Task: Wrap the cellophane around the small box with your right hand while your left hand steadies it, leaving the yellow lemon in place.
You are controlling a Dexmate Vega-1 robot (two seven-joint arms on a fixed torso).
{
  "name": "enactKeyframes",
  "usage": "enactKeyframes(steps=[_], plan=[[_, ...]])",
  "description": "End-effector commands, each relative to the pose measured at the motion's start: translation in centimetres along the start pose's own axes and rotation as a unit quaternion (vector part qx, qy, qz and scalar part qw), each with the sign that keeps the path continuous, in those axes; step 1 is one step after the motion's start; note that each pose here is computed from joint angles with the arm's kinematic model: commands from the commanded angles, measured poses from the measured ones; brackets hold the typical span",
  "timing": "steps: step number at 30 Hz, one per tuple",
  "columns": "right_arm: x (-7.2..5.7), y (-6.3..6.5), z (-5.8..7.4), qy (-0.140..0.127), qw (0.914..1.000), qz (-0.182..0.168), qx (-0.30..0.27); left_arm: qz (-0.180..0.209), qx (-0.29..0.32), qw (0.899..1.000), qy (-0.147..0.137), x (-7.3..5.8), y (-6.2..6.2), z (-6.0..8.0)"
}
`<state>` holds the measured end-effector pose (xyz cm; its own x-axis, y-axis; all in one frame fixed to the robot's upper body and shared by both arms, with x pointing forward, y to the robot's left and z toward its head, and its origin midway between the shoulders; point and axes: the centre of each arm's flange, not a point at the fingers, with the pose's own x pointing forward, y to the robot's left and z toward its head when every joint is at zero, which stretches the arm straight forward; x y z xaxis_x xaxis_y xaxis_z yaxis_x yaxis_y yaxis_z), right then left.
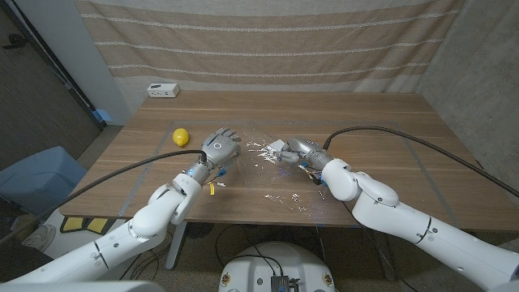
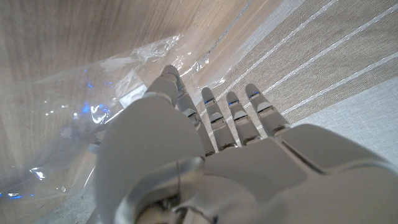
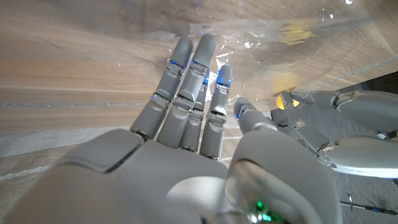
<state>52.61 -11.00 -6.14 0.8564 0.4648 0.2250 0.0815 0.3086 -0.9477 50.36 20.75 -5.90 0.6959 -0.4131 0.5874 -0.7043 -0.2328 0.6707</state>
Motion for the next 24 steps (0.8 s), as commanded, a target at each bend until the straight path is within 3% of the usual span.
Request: enactKeyframes(steps=[1, 13, 24], plan=[[0.5, 0.7, -0.3, -0.004, 0.9986, 0.050, 0.019, 0.032, -0.035, 0.999, 0.007, 0.3, 1.2, 0.1], [0.3, 0.7, -0.4, -0.004, 0.9988, 0.042, 0.022, 0.123, -0.134, 0.983, 0.026, 1.0, 2.6, 0.5], [-0.2, 0.6, -0.5, -0.004, 0.9990, 0.034, 0.029, 0.158, -0.160, 0.974, 0.028, 3.9, 2.5, 1.1]])
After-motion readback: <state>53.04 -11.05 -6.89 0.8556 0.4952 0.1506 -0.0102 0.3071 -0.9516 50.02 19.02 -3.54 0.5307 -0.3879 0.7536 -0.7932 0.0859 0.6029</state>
